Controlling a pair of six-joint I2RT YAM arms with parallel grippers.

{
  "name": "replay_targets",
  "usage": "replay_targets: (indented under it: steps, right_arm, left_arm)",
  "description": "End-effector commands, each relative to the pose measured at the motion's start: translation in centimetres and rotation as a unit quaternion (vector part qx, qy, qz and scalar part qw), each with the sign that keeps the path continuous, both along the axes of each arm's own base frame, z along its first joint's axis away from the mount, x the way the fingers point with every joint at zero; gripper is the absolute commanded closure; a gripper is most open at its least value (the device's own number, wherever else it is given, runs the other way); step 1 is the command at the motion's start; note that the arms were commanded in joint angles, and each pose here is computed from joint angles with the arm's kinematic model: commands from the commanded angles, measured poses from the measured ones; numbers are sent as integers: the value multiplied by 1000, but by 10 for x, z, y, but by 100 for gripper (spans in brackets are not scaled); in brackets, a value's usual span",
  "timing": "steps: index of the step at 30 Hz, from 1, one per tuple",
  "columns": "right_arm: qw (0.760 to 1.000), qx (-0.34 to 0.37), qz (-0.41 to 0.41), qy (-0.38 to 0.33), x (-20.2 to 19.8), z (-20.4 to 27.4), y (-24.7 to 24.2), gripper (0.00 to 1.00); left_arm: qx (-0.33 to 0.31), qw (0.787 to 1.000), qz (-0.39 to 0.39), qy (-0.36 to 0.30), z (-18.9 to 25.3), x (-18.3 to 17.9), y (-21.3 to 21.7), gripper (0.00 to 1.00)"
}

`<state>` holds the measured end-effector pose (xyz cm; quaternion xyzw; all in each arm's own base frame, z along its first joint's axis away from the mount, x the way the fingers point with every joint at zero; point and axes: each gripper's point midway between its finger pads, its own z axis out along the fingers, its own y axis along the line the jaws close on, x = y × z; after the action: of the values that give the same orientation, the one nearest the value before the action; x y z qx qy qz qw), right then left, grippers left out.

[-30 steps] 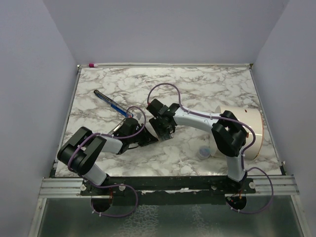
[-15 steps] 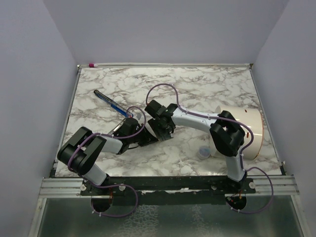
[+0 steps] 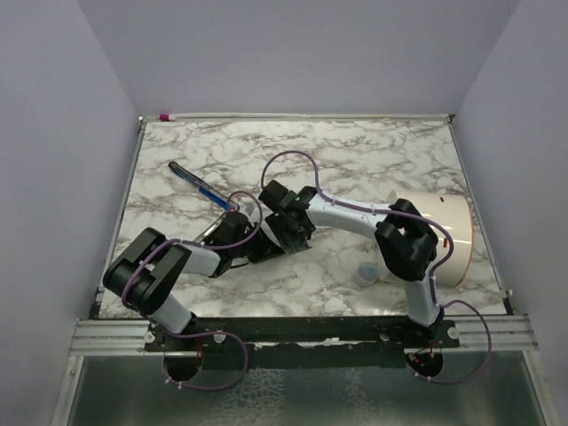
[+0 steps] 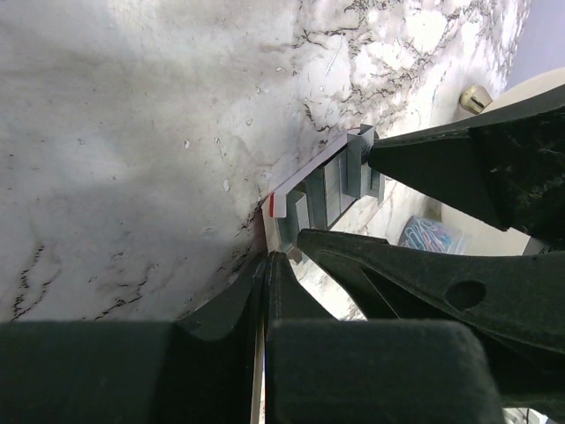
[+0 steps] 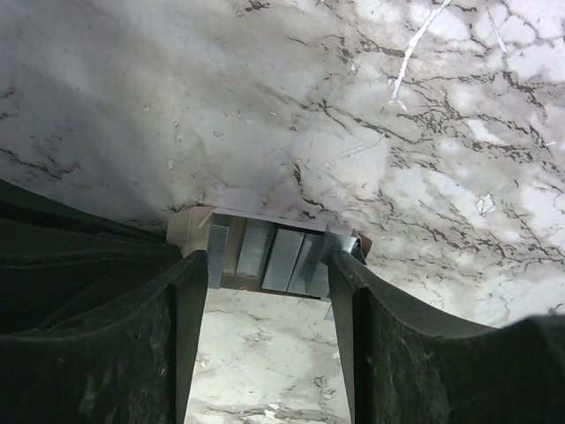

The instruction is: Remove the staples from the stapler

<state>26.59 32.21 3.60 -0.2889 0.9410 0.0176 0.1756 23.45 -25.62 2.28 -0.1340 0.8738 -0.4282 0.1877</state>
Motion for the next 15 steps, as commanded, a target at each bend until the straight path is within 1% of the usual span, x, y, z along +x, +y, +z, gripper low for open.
replay_targets:
  steps: [1,6,15]
  right_arm:
    - [1000,-12,7,-10,3,-2,5,43]
    - [1000,-20,4,-10,3,-5,2,43]
    - [1000,-16,-4,-19,4,2,0,47]
  left_arm:
    - [-9,1000,-8,-12,7,0,-3,100]
    - [-9,1000,-8,-12,8,0,-3,100]
    - [-9,1000,-8,-13,8,0,-3,100]
